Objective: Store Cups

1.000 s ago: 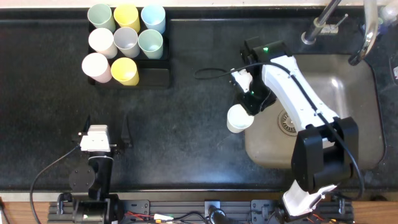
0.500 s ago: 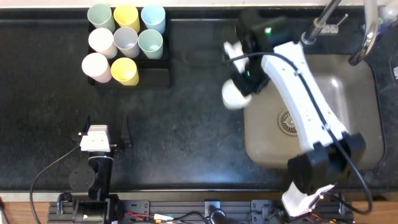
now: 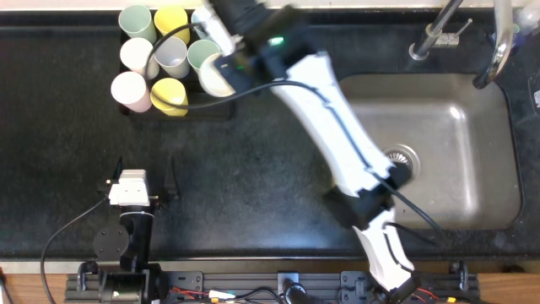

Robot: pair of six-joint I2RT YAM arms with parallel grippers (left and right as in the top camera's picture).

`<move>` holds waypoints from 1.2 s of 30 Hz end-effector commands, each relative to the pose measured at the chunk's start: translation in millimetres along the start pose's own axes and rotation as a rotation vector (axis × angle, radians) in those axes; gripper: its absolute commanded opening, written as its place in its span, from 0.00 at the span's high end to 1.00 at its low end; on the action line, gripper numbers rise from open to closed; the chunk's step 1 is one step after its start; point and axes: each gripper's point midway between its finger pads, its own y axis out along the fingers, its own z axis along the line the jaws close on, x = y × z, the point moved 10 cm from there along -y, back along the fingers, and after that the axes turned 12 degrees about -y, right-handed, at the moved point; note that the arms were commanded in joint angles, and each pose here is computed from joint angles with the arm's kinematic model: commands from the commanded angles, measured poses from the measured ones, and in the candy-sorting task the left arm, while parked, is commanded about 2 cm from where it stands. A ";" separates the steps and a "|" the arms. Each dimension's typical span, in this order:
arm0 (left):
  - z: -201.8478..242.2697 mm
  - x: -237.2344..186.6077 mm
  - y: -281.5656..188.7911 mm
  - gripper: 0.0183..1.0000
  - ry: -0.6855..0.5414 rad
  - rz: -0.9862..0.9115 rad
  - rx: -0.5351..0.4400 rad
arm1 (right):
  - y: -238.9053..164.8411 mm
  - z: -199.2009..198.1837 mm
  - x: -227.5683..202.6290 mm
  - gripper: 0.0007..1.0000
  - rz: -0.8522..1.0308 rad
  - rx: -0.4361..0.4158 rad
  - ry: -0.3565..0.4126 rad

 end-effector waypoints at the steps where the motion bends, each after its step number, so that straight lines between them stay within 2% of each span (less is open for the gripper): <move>1: 0.0 0.1 -0.5 0.00 0.019 -0.004 0.001 | 14.2 13.7 14.0 0.95 -0.031 -0.010 0.007; 3: 0.0 0.1 -0.5 0.00 0.019 -0.004 0.001 | 38.6 17.6 13.4 0.96 0.012 -0.002 0.002; 9: 0.0 0.1 -0.5 0.00 0.019 -0.004 0.001 | 75.9 19.8 8.4 0.95 0.083 0.010 -0.001; 25: 0.0 0.1 -0.5 0.00 0.019 -0.004 0.001 | 124.1 14.2 -5.9 0.96 0.172 0.062 0.037; 36: 0.0 0.1 -0.5 0.00 0.019 -0.004 0.001 | 139.1 15.7 -9.2 0.96 0.194 0.069 0.036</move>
